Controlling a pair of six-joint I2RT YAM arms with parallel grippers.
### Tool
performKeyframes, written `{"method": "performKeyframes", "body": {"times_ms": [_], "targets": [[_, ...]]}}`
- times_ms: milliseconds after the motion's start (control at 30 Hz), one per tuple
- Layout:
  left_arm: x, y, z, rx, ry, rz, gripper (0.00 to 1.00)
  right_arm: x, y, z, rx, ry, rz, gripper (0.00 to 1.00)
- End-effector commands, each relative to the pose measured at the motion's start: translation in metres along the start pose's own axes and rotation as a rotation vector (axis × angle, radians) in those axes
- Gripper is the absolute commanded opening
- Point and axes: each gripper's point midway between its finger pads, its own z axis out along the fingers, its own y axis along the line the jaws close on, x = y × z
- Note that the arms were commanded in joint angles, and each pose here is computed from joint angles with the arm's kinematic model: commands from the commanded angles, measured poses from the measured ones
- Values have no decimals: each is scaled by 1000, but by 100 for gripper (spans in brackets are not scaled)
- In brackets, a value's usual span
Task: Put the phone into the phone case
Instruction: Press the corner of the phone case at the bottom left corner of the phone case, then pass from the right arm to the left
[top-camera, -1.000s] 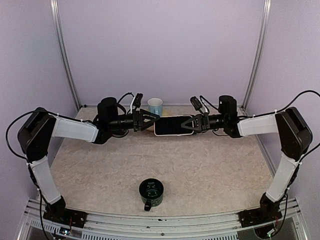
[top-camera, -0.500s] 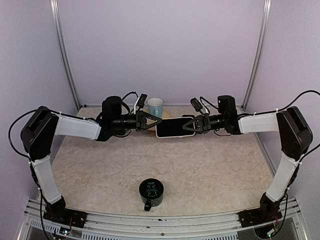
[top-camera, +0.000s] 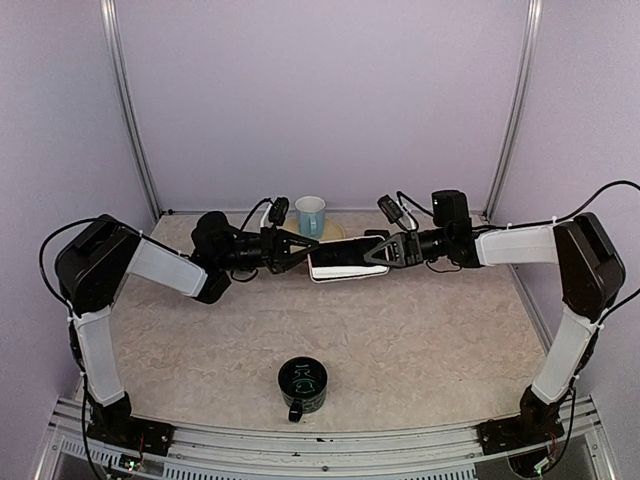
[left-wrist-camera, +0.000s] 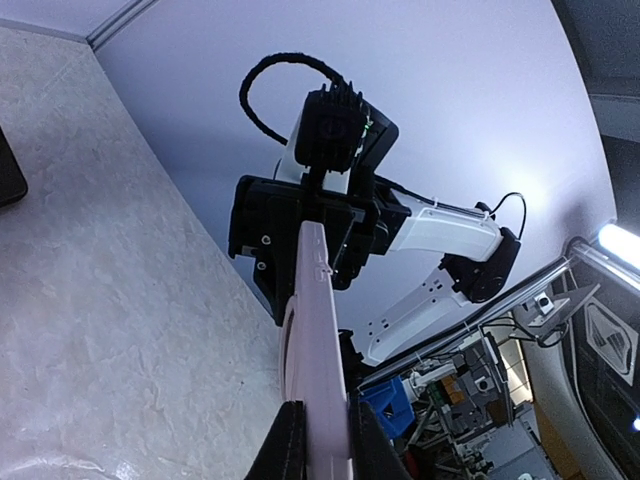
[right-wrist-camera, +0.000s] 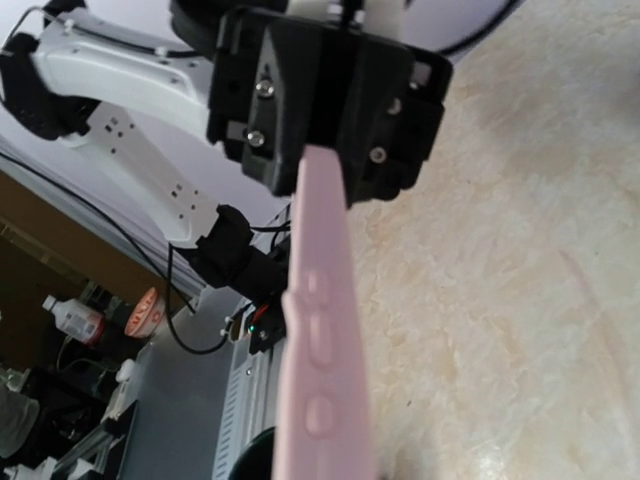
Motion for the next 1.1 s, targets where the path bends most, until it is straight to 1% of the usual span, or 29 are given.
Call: {"method": "performKeyframes", "body": {"times_ms": [0, 100, 167, 300, 333, 400, 433, 500, 567, 633, 833, 1067], "targets": [[-18, -47, -17, 179, -31, 42, 21, -5, -14, -14, 71, -42, -52, 0], [-18, -38, -16, 143, -33, 36, 38, -6, -11, -14, 66, -42, -59, 0], [-18, -29, -15, 96, -35, 33, 46, -6, -9, -14, 66, -43, -65, 0], [-19, -5, -12, -53, -28, 48, 55, -7, -8, -15, 66, -42, -69, 0], [-20, -2, -11, -87, -23, 72, 56, -8, -7, -15, 66, -42, -71, 0], [-18, 6, -9, -154, -4, 117, 61, -8, -6, -15, 63, -41, -72, 0], [-17, 8, -7, -188, 8, 136, 64, -8, -5, -15, 61, -41, -71, 0], [-10, 18, -5, -258, 41, 148, 69, -10, -3, -15, 54, -39, -73, 0], [-8, 22, -3, -304, 57, 180, 71, -11, 0, -15, 45, -35, -77, 0], [-9, 22, -2, -332, 70, 215, 77, -11, 0, -14, 44, -25, -72, 0], [-19, 13, -1, -376, 122, 332, 82, 1, 0, -3, 10, 29, -62, 0], [-3, 3, 10, -337, 236, 373, 82, 11, 5, 11, -28, 79, -84, 0]]}}
